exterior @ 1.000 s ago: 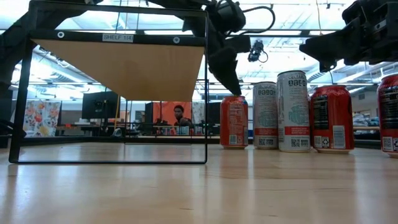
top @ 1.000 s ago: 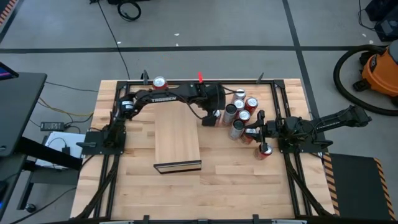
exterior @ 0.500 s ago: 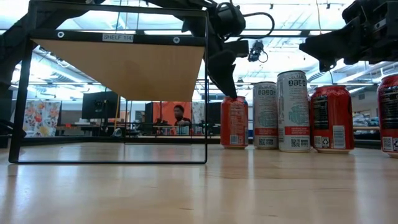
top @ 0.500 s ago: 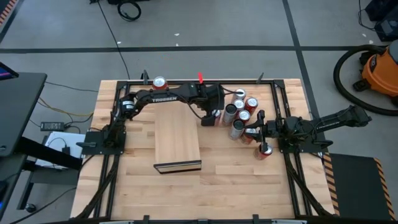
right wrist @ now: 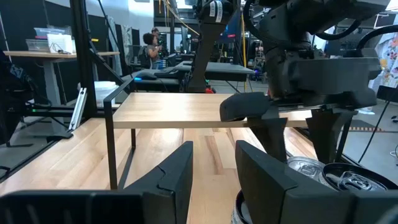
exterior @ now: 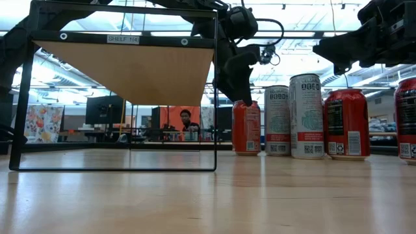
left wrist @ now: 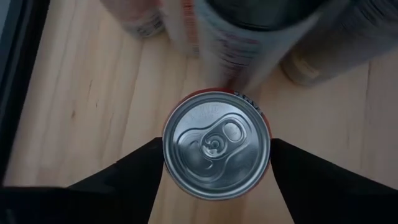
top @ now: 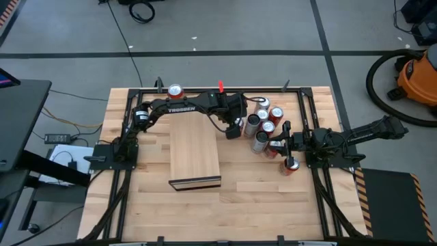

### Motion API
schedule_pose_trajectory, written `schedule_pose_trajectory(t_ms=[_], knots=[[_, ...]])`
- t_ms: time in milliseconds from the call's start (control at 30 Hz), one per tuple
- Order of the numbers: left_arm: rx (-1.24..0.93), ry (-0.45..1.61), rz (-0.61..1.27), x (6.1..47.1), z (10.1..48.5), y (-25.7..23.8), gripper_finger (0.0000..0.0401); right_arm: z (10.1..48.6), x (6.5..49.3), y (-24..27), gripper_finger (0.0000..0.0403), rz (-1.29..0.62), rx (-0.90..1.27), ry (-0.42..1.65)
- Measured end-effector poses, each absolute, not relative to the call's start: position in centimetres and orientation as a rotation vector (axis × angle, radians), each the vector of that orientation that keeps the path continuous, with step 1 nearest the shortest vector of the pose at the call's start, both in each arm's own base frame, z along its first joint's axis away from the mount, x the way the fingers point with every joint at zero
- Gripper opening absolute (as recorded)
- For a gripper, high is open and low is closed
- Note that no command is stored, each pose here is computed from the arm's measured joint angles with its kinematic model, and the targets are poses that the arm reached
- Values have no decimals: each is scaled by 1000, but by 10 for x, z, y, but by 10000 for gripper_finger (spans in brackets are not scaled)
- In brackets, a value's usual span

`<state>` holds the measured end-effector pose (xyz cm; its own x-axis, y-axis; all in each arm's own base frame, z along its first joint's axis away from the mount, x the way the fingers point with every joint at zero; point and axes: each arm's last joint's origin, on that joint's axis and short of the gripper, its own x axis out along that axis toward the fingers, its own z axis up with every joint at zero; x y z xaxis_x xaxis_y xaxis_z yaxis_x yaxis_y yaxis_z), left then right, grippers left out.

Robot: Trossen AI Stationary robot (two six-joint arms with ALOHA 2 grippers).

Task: Place canned beverage on shelf
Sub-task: Align the orange soda can with the other orange soda can on the shelf

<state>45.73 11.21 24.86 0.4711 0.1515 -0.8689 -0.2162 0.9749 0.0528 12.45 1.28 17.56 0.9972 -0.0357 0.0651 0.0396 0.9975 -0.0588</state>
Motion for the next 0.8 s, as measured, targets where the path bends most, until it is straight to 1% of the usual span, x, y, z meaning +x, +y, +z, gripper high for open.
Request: schedule_pose_trajectory(t_ms=[133, 267, 467, 667, 800], knots=[[-147, 1043, 336, 458, 249, 107, 288, 176, 125, 13, 130, -38, -60, -64], [-112, 1043, 416, 460, 249, 99, 288, 176, 125, 13, 130, -38, -60, -64], [-63, 1047, 410, 461, 249, 90, 290, 176, 125, 13, 130, -37, -60, -64], [-34, 1059, 398, 461, 248, 94, 324, 176, 125, 13, 130, -37, -60, -63], [2, 1029, 380, 463, 258, 98, 352, 176, 125, 13, 130, -37, -60, -63]])
